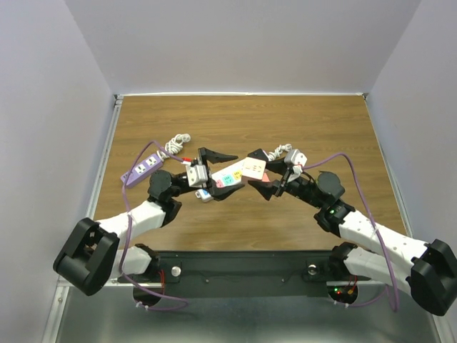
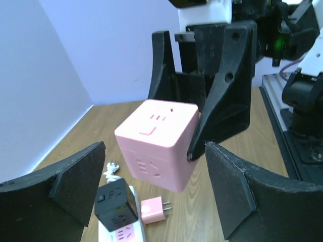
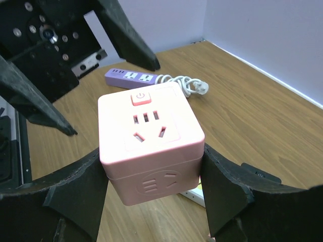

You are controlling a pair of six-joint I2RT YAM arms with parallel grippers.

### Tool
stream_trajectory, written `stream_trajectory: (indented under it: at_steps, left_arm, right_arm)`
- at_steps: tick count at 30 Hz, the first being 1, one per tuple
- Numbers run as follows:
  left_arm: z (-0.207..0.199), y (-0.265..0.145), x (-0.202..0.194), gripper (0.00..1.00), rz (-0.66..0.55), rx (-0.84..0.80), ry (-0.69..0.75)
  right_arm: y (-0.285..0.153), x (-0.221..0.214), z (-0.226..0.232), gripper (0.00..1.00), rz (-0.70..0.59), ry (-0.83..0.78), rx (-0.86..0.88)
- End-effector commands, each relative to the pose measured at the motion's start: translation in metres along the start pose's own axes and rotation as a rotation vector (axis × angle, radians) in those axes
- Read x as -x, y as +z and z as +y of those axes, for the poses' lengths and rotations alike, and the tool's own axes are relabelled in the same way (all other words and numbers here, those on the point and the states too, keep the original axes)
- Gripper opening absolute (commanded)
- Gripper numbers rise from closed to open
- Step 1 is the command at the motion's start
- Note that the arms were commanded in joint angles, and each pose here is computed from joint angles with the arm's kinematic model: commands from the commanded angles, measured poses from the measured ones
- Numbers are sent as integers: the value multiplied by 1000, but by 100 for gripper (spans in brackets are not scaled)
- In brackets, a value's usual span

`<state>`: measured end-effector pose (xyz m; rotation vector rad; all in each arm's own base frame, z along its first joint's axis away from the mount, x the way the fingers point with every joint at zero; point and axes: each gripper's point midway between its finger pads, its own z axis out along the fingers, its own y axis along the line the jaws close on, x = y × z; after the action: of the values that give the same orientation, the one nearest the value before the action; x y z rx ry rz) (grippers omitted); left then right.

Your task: Insert the plug

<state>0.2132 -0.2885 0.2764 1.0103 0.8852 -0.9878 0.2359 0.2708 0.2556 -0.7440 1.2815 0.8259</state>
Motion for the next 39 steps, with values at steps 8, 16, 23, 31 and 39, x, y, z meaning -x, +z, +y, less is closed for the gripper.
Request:
stream_trajectory:
  at_steps: [8,16,23,31,39]
  left_arm:
    - [-29,-10,6,90,-37,-143,171]
    - [-25,-2,6,90,-18,-157,148]
    - [-26,2,-1,85,-3,-186,122]
    - [-41,7,-16,65,29,-292,86]
    - [-45,11,-30,9,73,-314,72]
  right_arm:
    - [1,56,20,1,-172,-10,109]
    - [-1,46,50,1,-136,-32,296]
    - [-3,45,55,1,-136,-55,333]
    - [1,39,58,1,-126,-49,362]
    - [6,38,46,6,-127,-50,293]
